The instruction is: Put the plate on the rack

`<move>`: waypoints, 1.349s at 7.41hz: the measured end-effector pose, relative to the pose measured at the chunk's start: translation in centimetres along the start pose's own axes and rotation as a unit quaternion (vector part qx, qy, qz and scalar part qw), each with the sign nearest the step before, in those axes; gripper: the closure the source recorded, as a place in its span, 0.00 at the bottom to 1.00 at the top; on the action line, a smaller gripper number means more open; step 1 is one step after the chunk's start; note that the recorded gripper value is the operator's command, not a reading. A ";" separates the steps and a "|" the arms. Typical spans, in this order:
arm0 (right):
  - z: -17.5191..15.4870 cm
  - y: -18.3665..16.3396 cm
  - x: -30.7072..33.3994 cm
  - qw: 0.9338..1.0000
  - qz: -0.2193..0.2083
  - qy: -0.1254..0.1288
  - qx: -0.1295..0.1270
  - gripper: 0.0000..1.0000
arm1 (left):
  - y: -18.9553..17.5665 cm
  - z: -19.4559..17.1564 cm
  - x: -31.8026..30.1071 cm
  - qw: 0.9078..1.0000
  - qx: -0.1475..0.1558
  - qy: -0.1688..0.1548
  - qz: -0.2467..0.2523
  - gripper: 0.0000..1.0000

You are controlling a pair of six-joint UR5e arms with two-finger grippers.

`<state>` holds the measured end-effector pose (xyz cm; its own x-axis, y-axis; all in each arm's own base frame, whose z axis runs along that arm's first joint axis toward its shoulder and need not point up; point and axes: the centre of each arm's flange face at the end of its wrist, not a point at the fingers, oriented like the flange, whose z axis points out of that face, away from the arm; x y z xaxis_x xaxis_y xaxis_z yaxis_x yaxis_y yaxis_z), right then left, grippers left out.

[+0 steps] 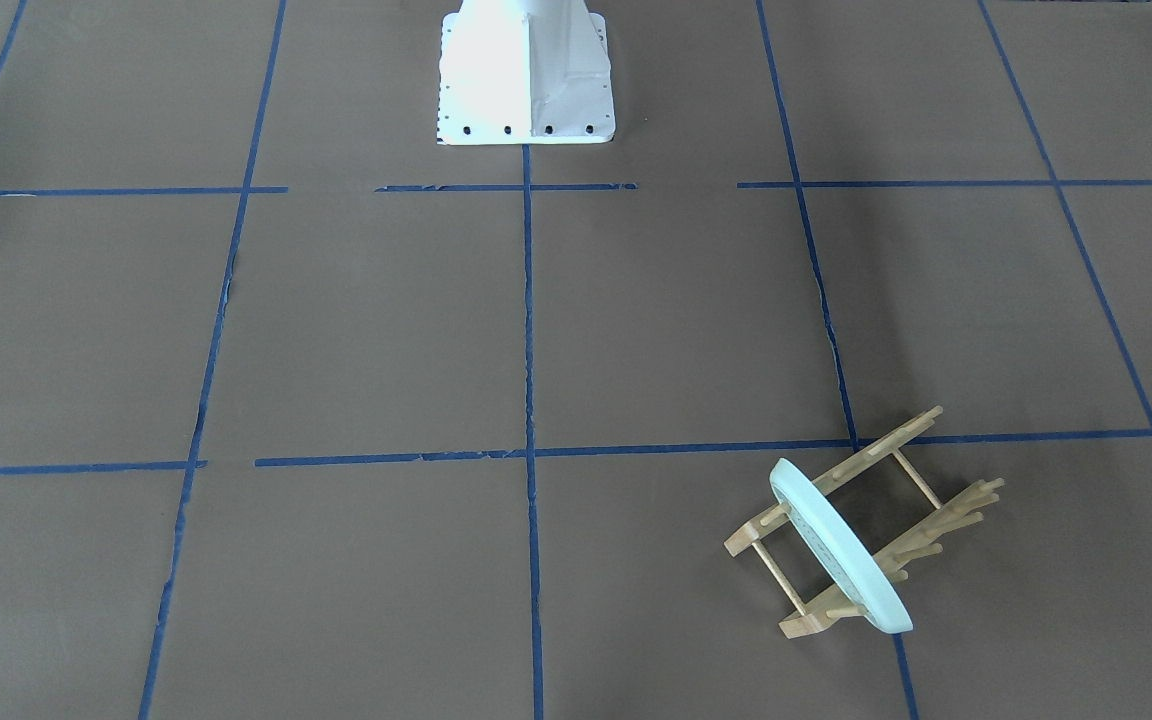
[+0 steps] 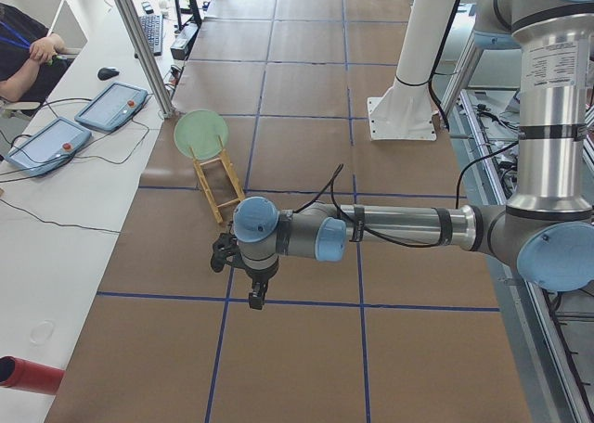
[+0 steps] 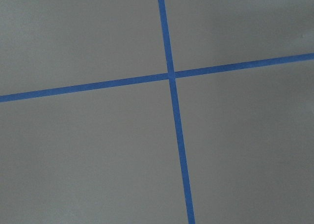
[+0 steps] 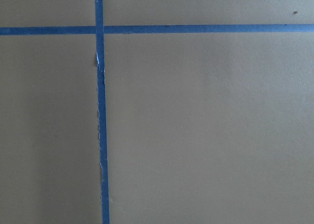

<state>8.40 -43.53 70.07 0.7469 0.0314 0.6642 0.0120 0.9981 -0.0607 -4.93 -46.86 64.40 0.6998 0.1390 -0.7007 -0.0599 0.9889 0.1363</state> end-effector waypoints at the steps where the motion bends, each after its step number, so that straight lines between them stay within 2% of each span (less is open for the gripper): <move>1: 0.0 0.0 0.0 1.000 0.000 0.000 0.000 0.00 | 0.0 0.0 0.0 1.000 0.000 0.000 0.000 0.00; 10: 0.0 0.0 0.0 1.000 0.000 0.000 0.000 0.00 | 0.0 0.1 0.2 1.000 -0.001 0.014 -0.001 0.00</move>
<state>8.40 -43.53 70.09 0.7469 0.0316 0.6642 0.0119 0.9981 -0.0609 -4.74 -46.81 64.35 0.6801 0.1379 -0.7200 -0.0590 0.9893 0.1337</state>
